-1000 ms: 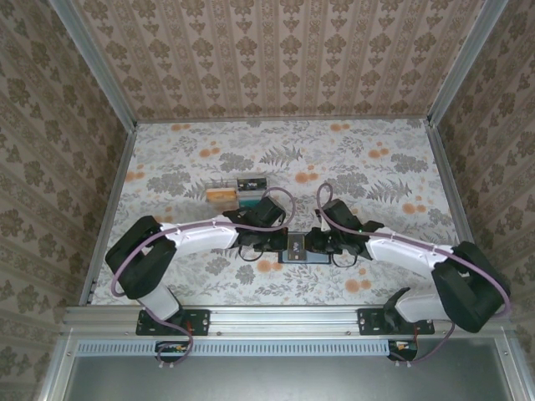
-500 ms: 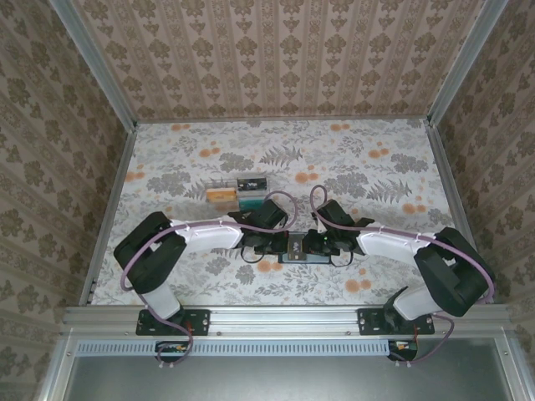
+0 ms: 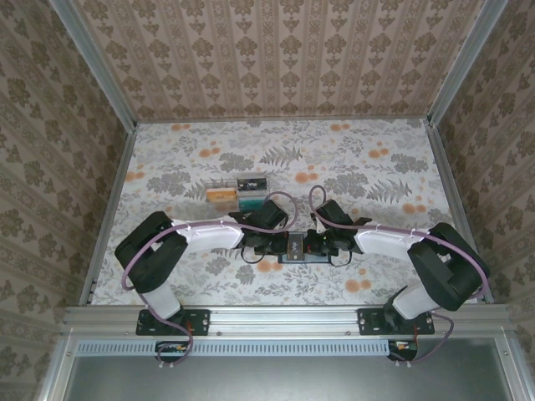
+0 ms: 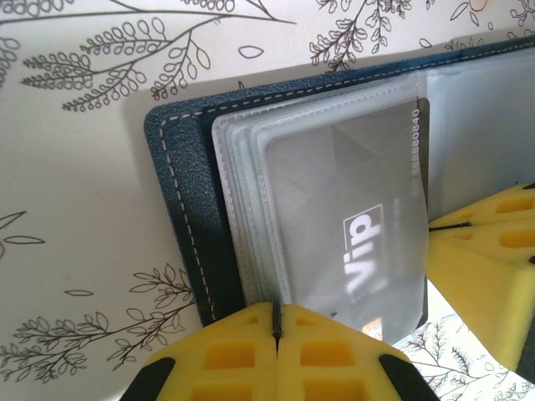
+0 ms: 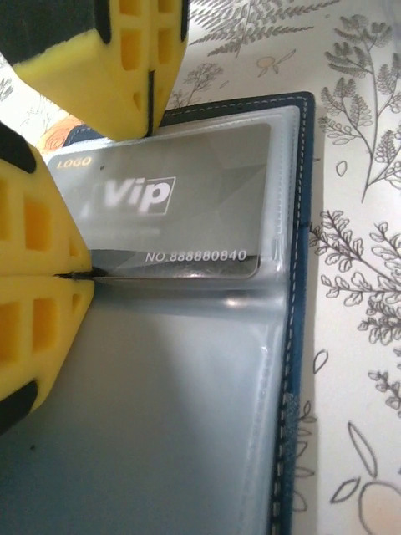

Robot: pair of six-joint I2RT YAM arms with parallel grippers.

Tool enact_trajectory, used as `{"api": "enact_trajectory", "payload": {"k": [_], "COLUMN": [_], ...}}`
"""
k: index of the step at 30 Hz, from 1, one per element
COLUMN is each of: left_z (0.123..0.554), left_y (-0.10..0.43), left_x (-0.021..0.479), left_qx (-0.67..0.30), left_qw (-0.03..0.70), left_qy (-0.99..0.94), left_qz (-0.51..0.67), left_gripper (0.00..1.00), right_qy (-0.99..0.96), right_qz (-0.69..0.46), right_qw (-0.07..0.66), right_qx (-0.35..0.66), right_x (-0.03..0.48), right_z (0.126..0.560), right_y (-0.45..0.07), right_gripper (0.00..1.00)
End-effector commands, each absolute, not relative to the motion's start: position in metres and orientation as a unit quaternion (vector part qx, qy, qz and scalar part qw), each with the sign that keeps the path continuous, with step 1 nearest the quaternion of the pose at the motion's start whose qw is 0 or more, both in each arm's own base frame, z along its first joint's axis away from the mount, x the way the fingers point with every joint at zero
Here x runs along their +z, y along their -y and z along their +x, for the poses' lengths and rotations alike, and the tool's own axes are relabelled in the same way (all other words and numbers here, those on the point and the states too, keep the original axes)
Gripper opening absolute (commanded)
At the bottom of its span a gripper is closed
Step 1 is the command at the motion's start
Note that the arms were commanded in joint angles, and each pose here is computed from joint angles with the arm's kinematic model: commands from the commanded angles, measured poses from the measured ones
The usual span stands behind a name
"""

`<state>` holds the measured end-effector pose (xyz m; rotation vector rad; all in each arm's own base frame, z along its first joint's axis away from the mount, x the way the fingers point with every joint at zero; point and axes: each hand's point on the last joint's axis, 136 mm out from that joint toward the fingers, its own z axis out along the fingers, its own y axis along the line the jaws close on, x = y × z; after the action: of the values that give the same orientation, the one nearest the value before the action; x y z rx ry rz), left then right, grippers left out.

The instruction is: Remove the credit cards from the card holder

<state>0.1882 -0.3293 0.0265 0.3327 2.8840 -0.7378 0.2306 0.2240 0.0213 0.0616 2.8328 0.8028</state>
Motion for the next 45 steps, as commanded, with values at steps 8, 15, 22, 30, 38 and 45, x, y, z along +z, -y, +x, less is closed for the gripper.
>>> {"api": "enact_trajectory", "payload": {"k": [8, 15, 22, 30, 38, 45], "left_z": [0.182, 0.181, 0.181, 0.181, 0.180, 0.180], "left_y": [0.308, 0.307, 0.310, 0.312, 0.314, 0.315], "left_x": [0.005, 0.003, 0.004, 0.005, 0.006, 0.005], "left_qx": [-0.177, -0.173, -0.180, -0.182, -0.184, -0.185], "left_qw": [0.046, 0.042, 0.042, 0.041, 0.040, 0.040], "left_qy": [-0.979, -0.980, -0.978, -0.977, -0.977, -0.977], "left_qz": [0.094, 0.093, 0.097, 0.099, 0.100, 0.102], "left_gripper": [0.00, 0.00, 0.00, 0.00, 0.00, 0.00], "right_qy": [-0.958, -0.960, -0.947, -0.938, -0.945, -0.940], "right_qz": [0.027, 0.034, 0.024, 0.016, 0.025, 0.021], "right_qw": [0.097, 0.095, 0.103, 0.104, 0.091, 0.085], "right_qx": [0.267, 0.263, 0.304, 0.330, 0.313, 0.330], "right_x": [0.025, 0.023, 0.032, 0.038, 0.023, 0.024], "right_z": [0.226, 0.222, 0.227, 0.235, 0.234, 0.234], "right_y": [-0.211, -0.201, -0.213, -0.227, -0.223, -0.230], "right_gripper": [0.00, 0.00, 0.19, 0.20, 0.20, 0.20]}}
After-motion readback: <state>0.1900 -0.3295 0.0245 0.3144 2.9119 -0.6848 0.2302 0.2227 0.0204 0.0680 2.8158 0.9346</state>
